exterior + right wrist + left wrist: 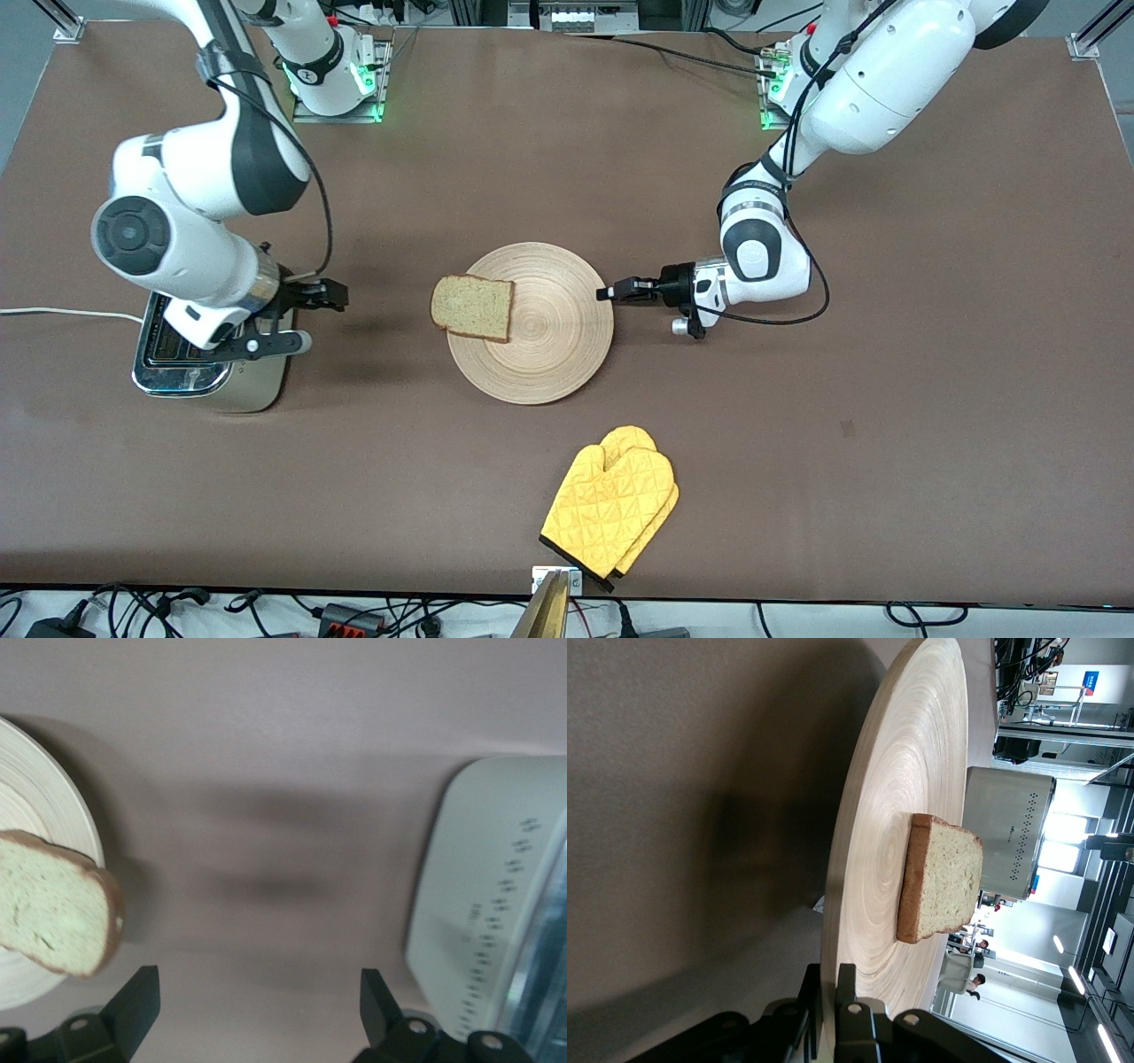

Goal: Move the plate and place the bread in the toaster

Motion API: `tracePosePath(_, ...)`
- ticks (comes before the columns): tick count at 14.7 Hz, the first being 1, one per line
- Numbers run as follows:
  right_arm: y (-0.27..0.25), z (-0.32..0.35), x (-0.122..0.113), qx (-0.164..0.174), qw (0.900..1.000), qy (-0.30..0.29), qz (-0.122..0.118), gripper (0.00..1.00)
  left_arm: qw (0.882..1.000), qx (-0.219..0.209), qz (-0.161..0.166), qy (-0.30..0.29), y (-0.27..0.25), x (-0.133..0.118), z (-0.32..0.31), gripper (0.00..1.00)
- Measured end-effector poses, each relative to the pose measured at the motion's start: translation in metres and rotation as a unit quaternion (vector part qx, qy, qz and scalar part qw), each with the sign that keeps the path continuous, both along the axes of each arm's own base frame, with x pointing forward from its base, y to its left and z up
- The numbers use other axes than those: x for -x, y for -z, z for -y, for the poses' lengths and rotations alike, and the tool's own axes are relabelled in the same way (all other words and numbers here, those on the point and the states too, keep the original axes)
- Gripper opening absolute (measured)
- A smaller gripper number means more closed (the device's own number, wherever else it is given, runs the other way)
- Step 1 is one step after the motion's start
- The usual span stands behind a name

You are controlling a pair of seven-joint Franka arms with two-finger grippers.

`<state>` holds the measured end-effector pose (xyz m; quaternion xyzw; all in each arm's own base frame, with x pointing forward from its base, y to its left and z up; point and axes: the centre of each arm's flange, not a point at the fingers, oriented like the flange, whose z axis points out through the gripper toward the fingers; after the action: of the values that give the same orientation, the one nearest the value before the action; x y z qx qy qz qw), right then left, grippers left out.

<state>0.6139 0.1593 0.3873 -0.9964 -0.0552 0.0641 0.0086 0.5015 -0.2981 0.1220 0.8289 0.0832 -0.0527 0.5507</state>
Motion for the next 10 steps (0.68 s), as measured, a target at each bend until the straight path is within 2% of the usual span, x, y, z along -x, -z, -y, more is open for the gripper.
tracePosePath(3, 0.016, -0.014, 0.003, -0.043, 0.998, 0.03, -0.021, 1.0, 1.0, 0.0, 0.0, 0.0, 0.0, 0.0, 0.0, 0.11)
tracePosePath(5, 0.024, -0.014, 0.002, -0.05, 0.998, 0.038, -0.025, 1.0, 1.0, 0.004, 0.001, 0.0, -0.001, -0.001, 0.002, 0.15)
tracePosePath(7, 0.037, -0.014, 0.003, -0.056, 0.997, 0.046, -0.034, 1.0, 1.0, 0.005, 0.003, -0.001, -0.003, -0.003, 0.002, 0.25)
tracePosePath(8, 0.045, -0.016, 0.005, -0.068, 0.995, 0.056, -0.045, 1.0, 1.0, 0.005, 0.003, -0.001, -0.003, -0.004, 0.002, 0.25)
tracePosePath(10, 0.065, -0.02, 0.008, -0.093, 0.99, 0.077, -0.066, 1.0, 1.0, 0.004, 0.004, -0.004, -0.003, -0.006, -0.002, 0.33)
